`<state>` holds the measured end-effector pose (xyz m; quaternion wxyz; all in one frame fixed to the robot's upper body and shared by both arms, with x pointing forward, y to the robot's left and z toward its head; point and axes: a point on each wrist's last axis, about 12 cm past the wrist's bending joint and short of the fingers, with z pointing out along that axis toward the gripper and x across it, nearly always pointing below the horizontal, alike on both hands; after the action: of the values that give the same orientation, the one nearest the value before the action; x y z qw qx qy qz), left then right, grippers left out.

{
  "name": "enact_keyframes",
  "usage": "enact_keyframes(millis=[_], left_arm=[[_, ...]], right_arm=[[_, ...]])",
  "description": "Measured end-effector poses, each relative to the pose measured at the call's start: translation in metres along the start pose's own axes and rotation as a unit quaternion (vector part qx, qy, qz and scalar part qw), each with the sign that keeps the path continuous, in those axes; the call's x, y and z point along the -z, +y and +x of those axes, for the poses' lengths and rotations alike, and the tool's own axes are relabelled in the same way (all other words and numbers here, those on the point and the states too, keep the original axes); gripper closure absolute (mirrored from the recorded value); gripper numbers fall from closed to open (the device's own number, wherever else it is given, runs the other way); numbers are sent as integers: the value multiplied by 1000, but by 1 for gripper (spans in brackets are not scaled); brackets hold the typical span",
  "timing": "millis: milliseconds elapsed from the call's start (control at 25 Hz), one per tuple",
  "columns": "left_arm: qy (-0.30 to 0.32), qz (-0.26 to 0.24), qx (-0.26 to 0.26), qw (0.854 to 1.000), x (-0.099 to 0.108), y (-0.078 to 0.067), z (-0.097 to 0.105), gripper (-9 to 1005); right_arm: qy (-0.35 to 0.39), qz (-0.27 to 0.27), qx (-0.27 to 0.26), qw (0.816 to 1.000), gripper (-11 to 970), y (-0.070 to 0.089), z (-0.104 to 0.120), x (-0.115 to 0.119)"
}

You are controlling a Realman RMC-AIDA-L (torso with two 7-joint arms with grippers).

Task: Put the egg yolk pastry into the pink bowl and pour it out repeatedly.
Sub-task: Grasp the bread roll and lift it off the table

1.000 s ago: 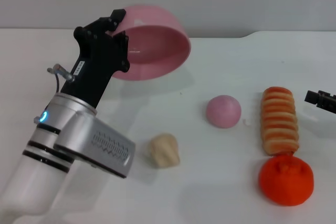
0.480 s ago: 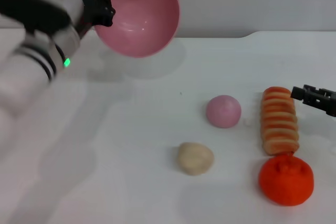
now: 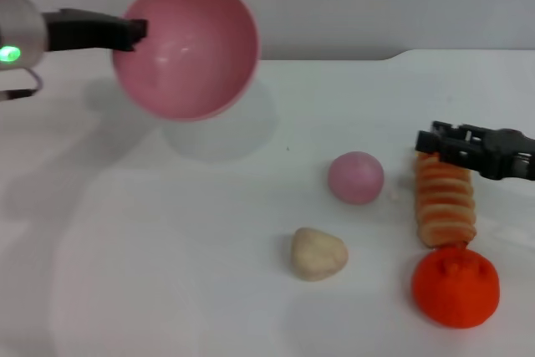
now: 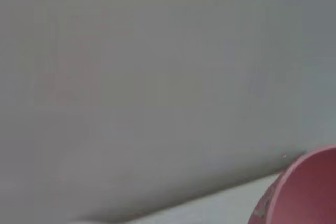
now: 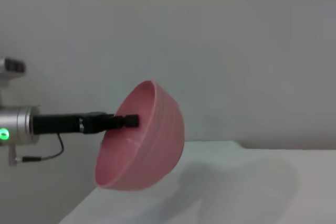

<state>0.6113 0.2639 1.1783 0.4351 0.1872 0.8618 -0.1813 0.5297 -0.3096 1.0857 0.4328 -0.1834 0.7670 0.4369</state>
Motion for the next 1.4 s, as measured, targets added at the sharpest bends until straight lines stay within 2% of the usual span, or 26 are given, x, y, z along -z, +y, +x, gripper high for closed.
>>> enact_keyframes(millis=[120,240,440,560,720,880,1400], left_arm=[[35,0,13,999,26,9,-1,995],[72,-17,22,997,44,16,3,995],[97,-29,40,994,59,24,18,995],[101,-32,45,993,62,26,24,995],[111,-28,48,992,63,25,27,995],[115,-27,49,992,63,24,28,995],[123,-16,47,991,57,18,29,996]], right_arm=[[12,-24,25,999,423,5,-12,-14],[41,-52,74,995,426,15,-29,-34],[126,-83,150,977,431,36,-51,-72],[201,-73,187,959,433,49,-55,-95],[293,-60,217,929,437,64,-49,-118],[326,-68,227,915,441,71,-40,-127],[354,-36,231,906,453,61,-5,-140]])
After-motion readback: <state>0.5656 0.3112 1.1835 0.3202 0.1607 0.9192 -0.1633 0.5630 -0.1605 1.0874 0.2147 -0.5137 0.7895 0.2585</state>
